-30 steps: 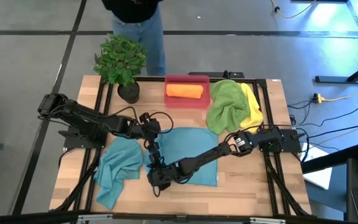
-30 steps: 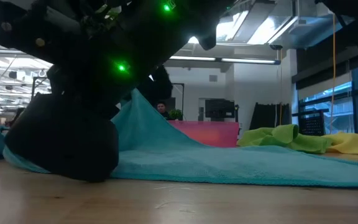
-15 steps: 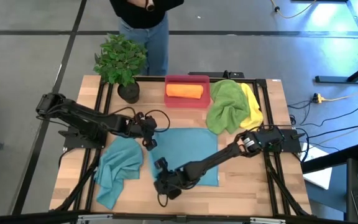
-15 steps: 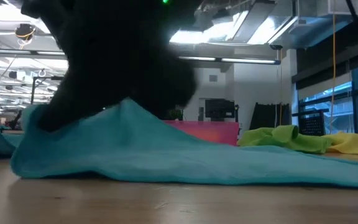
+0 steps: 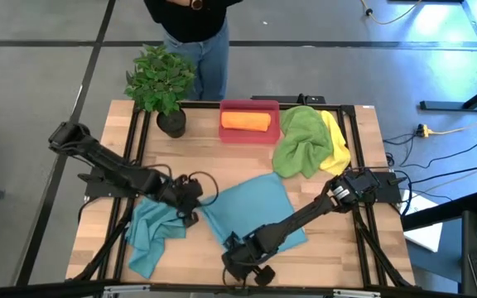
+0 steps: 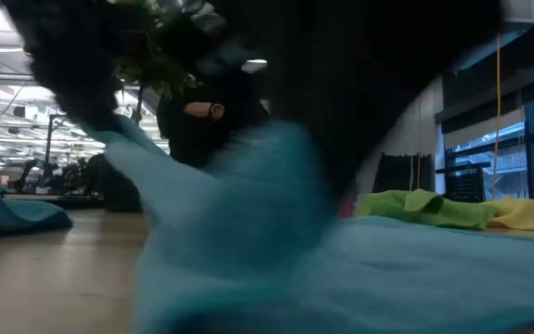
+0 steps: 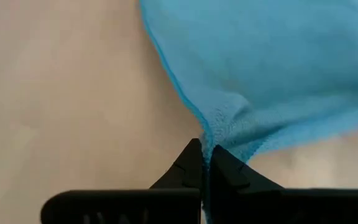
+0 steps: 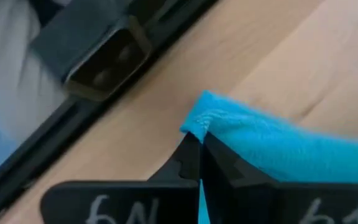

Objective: Roll microfiber towels into tight, uniform cylinder then place into a basket
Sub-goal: Fold the right blue towel

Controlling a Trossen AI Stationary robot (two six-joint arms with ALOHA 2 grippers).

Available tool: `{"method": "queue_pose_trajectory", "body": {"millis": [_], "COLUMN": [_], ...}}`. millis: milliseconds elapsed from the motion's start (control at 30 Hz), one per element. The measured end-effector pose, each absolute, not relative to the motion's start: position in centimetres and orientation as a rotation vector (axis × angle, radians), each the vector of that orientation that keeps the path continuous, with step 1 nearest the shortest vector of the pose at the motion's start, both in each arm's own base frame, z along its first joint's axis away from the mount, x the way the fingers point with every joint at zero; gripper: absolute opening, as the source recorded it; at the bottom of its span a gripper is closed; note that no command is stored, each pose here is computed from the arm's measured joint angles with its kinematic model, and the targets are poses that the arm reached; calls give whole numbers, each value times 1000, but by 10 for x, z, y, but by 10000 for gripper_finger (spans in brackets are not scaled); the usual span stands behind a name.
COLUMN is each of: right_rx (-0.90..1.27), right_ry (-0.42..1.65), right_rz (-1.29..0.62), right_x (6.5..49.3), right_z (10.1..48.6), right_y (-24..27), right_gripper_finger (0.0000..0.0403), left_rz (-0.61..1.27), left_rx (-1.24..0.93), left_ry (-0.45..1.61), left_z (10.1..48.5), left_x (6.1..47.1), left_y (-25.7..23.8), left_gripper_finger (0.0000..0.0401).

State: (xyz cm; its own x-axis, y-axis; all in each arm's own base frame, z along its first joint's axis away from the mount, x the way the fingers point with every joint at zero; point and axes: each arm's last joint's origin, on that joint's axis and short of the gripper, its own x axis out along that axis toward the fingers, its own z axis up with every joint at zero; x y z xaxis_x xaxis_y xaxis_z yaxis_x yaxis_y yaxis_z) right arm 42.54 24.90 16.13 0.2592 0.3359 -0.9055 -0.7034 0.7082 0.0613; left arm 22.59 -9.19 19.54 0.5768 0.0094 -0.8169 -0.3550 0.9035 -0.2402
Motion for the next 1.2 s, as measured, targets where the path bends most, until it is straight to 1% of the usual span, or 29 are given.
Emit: {"method": "queue_pose_trajectory", "body": {"millis": [67,200,367,600,700,800,833,900,967,1067,1133,1200], "right_rx": [-375,-325,-296,-247,-247,-324,-346,-357,-305,-200,-140,-83], "right_ry": [1159,1212,1313,1583,1722,1800,1804,1788,1681,1476,1389,1301], "right_rz": [718,613,555,436,360,251,224,228,272,297,281,220], "right_x": [422,426,423,399,385,371,368,362,359,348,331,312], "right_z": [160,160,157,155,156,156,156,157,167,191,200,202], "right_y": [245,232,220,215,214,216,218,219,220,213,201,185], "right_gripper_finger": [7,33,80,148,163,166,165,160,149,125,108,92], "left_rz": [190,169,182,201,209,211,211,212,210,209,209,209], "left_rx": [-405,-399,-397,-385,-388,-389,-388,-384,-380,-378,-378,-377], "left_ry": [944,946,940,939,937,936,936,934,935,937,937,937], "left_z": [196,196,195,195,195,195,195,195,195,195,195,195], "left_x": [222,218,218,221,222,222,222,222,222,221,221,221], "left_y": [-102,-110,-109,-102,-100,-100,-100,-100,-101,-101,-101,-101], "left_gripper_finger": [0,0,0,0,0,0,0,0,0,0,0,0]}}
